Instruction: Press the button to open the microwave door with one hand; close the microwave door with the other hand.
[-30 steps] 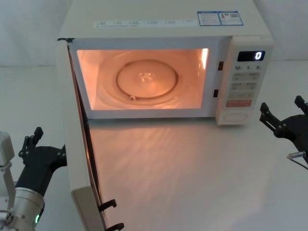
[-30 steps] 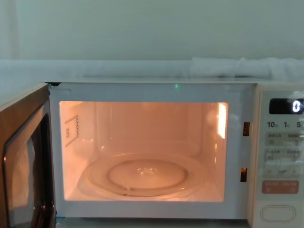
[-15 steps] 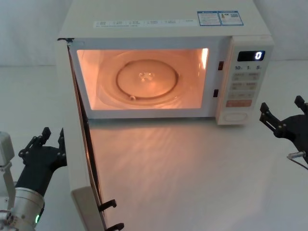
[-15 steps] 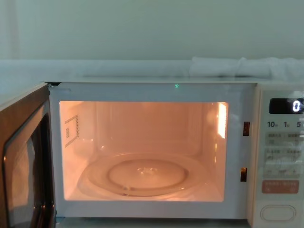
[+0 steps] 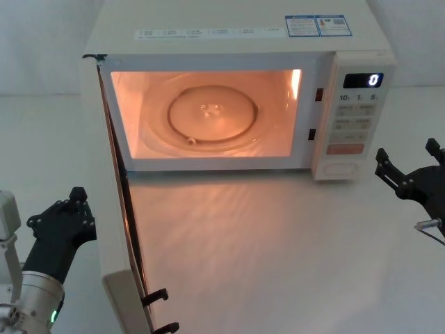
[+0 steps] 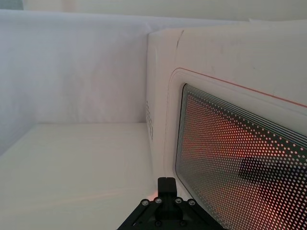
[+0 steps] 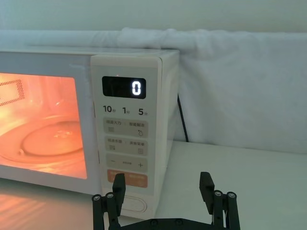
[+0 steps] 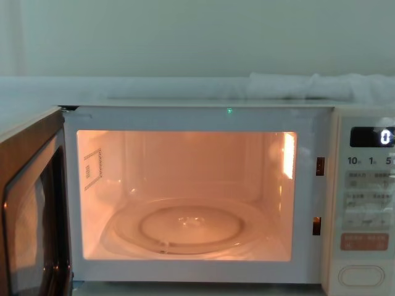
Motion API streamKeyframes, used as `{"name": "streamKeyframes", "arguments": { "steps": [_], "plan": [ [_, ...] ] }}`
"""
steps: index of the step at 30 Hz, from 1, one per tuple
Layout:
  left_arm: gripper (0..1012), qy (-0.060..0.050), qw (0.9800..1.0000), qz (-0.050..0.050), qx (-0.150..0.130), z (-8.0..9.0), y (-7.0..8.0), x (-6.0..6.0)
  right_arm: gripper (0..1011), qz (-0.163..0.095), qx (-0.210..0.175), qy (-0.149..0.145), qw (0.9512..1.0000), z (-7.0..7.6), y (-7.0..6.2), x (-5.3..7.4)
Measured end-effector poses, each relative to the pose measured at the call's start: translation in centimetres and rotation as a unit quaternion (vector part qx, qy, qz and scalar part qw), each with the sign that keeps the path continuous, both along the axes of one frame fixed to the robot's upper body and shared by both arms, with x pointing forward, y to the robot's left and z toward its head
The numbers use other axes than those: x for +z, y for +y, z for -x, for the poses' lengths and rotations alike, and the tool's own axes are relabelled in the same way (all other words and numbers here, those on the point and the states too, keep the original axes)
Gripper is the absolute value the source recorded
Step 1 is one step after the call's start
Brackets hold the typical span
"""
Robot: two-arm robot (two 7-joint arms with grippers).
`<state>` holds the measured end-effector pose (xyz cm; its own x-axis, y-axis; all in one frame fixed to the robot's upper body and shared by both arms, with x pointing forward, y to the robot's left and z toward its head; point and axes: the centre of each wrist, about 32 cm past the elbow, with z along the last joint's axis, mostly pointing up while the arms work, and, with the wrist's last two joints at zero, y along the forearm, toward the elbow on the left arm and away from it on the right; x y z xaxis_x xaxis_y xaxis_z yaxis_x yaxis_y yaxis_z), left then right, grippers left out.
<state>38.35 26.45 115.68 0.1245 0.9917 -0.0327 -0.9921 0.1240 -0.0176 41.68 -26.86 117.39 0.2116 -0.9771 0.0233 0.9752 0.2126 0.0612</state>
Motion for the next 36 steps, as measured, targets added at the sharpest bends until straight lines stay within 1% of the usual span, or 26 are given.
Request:
{"name": "streamKeyframes", "arguments": {
  "steps": [13, 15, 16, 17, 18, 19, 22, 25, 27, 29, 31, 32, 33, 34, 35, 36],
  "plan": [
    [0, 0.0, 1.0, 0.0, 0.0, 0.0, 0.0, 0.0, 1000, 0.0, 0.0, 0.0, 1.0, 0.0, 0.0, 0.0],
    [0, -0.006, 1.0, 0.001, 0.0, 0.0, 0.1, 0.0, 1000, 0.0, 0.0, 0.0, 1.0, 0.0, 0.0, 0.0],
    [0, -0.012, 0.9999, 0.004, 0.0, 0.0, 0.2, 0.1, 1000, 0.0, 0.0, 0.0, 1.0, 0.0, 0.0, 0.0],
    [0, -0.015, 0.9999, 0.005, 0.0, 0.0, 0.2, 0.1, 1000, 0.0, 0.0, 0.0, 1.0, 0.0, 0.0, 0.0],
    [0, -0.021, 0.9998, 0.007, 0.0, -0.1, 0.4, 0.2, 1000, 0.0, 0.0, 0.0, 1.0, 0.0, 0.0, 0.0],
    [0, -0.024, 0.9997, 0.007, 0.0, -0.1, 0.5, 0.3, 1000, 0.0, 0.0, 0.0, 1.0, 0.0, 0.0, 0.0],
    [0, -0.032, 0.9994, 0.01, -0.001, -0.1, 0.8, 0.7, 1000, 0.0, 0.0, 0.0, 1.0, 0.0, 0.0, 0.0],
    [0, -0.037, 0.9993, 0.01, -0.004, -0.1, 1.3, 1.0, 1000, 0.0, 0.0, 0.0, 1.0, 0.0, 0.0, 0.0],
    [0, -0.04, 0.9991, 0.007, -0.01, -0.1, 2.0, 1.3, 1000, 0.0, 0.0, 0.0, 1.0, 0.0, 0.0, 0.0],
    [0, -0.041, 0.999, 0.0, -0.018, 0.0, 2.8, 1.6, 1000, 0.0, 0.0, 0.0, 1.0, 0.0, 0.0, 0.0],
    [0, -0.042, 0.9989, -0.006, -0.022, 0.0, 3.4, 1.7, 1000, 0.0, 0.0, 0.0, 1.0, 0.0, 0.0, 0.0],
    [0, -0.043, 0.9986, -0.013, -0.026, 0.0, 4.1, 1.9, 1000, 0.0, 0.0, 0.0, 1.0, 0.0, 0.0, 0.0],
    [0, -0.044, 0.9985, -0.016, -0.029, 0.0, 4.5, 2.0, 1000, 0.0, 0.0, 0.0, 1.0, 0.0, 0.0, 0.0],
    [0, -0.045, 0.9981, -0.022, -0.034, 0.0, 5.2, 2.3, 1000, 0.0, 0.0, 0.0, 1.0, 0.0, 0.0, 0.0],
    [0, -0.045, 0.9981, -0.022, -0.034, 0.0, 5.2, 2.3, 1000, 0.0, 0.0, 0.0, 1.0, 0.0, 0.0, 0.0],
    [0, -0.047, 0.9976, -0.026, -0.043, -0.1, 6.0, 2.5, 1000, 0.0, 0.0, 0.0, 1.0, 0.0, 0.0, 0.0]
  ]
}}
